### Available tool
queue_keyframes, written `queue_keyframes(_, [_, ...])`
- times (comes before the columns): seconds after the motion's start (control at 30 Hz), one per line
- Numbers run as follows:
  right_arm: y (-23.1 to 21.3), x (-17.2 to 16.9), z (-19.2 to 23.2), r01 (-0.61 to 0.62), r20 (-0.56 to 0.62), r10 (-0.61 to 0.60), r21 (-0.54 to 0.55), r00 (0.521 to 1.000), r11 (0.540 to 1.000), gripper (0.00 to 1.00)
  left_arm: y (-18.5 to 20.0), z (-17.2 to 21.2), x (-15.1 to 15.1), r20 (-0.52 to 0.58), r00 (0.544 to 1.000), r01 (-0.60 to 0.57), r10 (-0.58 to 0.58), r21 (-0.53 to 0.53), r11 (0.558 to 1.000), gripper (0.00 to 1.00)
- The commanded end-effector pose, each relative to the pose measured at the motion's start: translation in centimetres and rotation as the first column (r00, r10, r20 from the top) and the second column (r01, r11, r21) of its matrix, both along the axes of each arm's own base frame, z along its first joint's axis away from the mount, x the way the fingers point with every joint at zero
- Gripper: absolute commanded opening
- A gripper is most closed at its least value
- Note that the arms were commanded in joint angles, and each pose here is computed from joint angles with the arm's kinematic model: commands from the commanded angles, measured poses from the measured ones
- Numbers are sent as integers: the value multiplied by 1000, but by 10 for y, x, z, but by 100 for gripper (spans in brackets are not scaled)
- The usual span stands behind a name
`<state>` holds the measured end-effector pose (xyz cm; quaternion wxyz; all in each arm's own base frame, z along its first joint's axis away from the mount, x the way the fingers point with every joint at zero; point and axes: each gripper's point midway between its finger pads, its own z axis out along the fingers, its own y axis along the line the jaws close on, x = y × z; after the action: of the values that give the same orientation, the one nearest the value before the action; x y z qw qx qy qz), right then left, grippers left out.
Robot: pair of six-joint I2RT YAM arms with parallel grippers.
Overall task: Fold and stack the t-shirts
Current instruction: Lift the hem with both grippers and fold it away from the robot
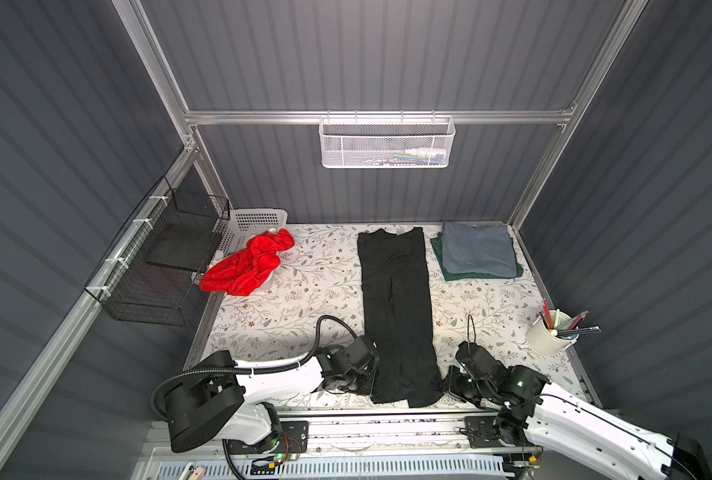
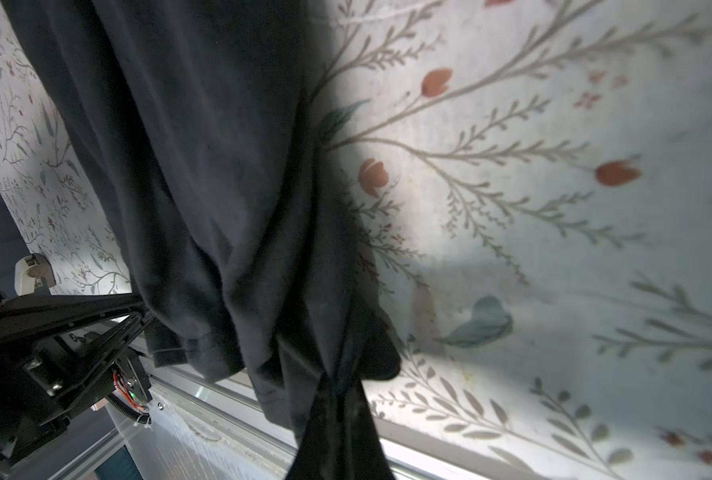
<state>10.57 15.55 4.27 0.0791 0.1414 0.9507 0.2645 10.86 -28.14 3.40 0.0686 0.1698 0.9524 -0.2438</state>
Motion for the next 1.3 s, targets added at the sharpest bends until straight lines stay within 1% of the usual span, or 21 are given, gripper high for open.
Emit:
queue_keyframes(0.0, [-13,-4,4,34,-29,-36,-62,999,997,0,-2,13,5,48,998,38,-39,25,999,0])
queue_keyframes(0.1, [-9,-2,14,43,-27,-45,-45,999,998,0,1,14,9,58,998,20,-24,57,998,0])
queue_keyframes(0.23, [-7,6,26,66,9,-66,-32,998,997,0,-2,20,14,74,997,0,-3,42,999,0])
queue_keyframes(0.4, [-6,12,27,69,13,-69,-62,998,996,0,-2,27,25,117,993,-24,17,56,998,0])
queue_keyframes(0.53, [6,21,32,80,40,-80,-7,996,997,0,-5,32,33,124,992,-38,33,43,998,0])
queue_keyframes(0.6, [7,27,35,91,66,-91,0,994,996,0,-5,32,37,123,991,-48,42,42,998,0])
queue_keyframes(0.73, [0,39,35,116,107,-110,-57,988,992,0,0,33,50,111,990,-86,82,31,996,0])
queue_keyframes(0.83, [-2,49,35,136,126,-125,-77,984,988,0,4,37,64,113,987,-119,117,13,993,0])
queue_keyframes(1.0, [7,66,37,144,133,-139,-28,981,989,0,6,46,84,141,979,-150,150,-11,989,0])
queue_keyframes(1.17, [10,82,45,131,144,-126,-31,982,991,0,5,43,95,143,976,-163,162,-6,987,0])
queue_keyframes(1.27, [13,91,54,121,152,-116,-23,982,992,0,2,46,101,139,976,-166,168,-22,986,0])
